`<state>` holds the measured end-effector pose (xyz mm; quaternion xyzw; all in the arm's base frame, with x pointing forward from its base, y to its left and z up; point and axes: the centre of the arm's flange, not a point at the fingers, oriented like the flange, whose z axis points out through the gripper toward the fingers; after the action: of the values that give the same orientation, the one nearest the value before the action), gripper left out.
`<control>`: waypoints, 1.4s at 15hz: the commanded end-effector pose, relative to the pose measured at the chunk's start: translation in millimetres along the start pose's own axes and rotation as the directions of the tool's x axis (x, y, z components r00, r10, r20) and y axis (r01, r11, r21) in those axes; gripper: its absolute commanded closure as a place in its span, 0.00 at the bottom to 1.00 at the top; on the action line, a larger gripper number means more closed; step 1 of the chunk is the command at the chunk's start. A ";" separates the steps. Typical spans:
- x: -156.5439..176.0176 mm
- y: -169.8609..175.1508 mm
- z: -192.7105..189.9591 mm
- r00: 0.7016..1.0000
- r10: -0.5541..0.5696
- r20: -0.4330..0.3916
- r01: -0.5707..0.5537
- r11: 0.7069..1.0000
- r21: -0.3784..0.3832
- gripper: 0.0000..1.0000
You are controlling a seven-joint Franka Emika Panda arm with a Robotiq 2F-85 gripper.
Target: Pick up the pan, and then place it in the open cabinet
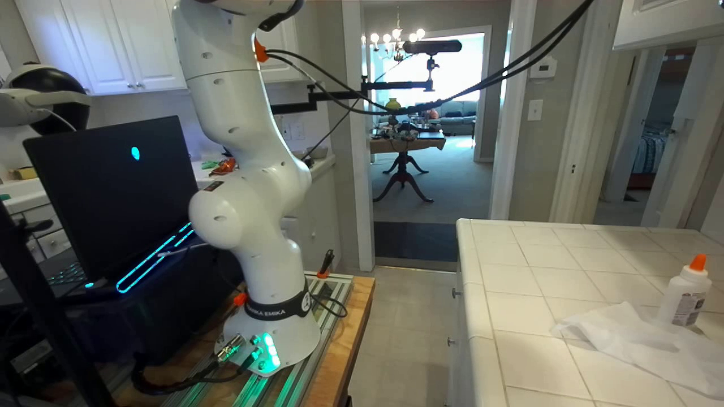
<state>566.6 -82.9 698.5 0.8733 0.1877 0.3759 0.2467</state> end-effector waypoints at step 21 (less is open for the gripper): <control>-148.1 -130.8 2.4 0.833 0.194 0.518 -0.489 0.697 0.525 0.00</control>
<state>459.1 -57.8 564.0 0.9795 0.1300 0.1361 -0.0721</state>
